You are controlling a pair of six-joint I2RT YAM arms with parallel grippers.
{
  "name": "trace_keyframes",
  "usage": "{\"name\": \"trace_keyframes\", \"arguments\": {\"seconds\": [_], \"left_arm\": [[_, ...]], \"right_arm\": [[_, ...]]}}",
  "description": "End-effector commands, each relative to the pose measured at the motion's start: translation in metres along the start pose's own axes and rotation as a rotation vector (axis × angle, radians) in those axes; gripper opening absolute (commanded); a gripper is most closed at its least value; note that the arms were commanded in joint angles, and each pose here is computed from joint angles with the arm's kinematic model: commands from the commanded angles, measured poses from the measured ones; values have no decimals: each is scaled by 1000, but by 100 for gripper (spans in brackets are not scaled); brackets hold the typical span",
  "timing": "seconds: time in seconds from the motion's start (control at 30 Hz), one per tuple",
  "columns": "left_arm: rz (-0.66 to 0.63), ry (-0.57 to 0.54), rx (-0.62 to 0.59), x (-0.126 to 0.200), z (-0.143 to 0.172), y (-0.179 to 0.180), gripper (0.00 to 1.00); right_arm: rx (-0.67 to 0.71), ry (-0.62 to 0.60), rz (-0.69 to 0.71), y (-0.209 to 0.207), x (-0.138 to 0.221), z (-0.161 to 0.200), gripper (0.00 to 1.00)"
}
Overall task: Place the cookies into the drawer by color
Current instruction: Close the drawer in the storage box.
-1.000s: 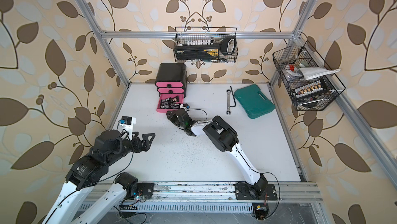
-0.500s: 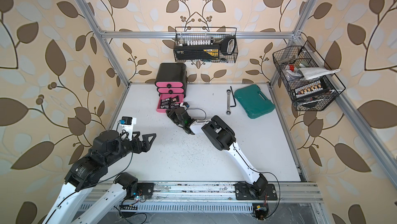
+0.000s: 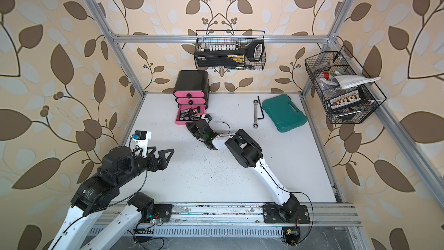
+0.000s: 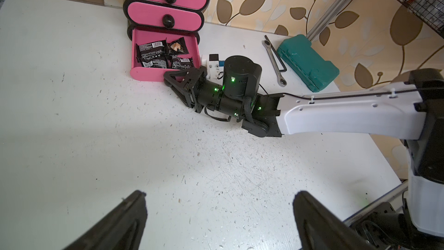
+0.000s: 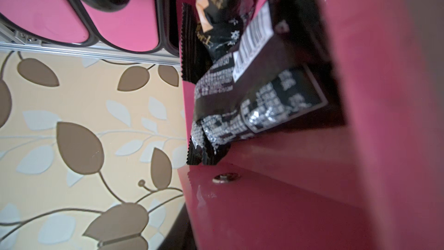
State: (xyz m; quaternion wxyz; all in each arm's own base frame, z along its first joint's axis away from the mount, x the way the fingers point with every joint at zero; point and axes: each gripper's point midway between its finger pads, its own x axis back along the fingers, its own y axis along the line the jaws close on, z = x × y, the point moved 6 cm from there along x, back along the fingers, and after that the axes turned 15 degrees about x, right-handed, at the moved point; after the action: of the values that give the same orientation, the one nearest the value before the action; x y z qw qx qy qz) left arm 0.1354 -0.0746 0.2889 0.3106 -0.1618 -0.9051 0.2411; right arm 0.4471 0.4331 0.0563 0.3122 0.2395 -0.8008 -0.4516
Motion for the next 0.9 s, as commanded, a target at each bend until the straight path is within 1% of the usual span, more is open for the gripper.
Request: {"name": "trace_keyframes", "arguments": {"seconds": [0.0,0.2,0.37,0.63,0.87], "left_arm": [[8,-17,-12,-1,-4,-2,98],[4,-16,-11,-2,-4,-1,98],[1,-14,-14,-2,-4,-1,98],[-3,-11,-13,-2,-4,-1,98],[-2,-11,-12,-2,-3,0,98]], "right_arm": [[18,-11,13,-3,6,-4,23],[26,-63,-37,26,13,-28,23],[17,-71,-41,29,2,-41,23],[24,-84,-42,34,-17,-51,24],[47,-120,-36,35,-34,-63,24]]}}
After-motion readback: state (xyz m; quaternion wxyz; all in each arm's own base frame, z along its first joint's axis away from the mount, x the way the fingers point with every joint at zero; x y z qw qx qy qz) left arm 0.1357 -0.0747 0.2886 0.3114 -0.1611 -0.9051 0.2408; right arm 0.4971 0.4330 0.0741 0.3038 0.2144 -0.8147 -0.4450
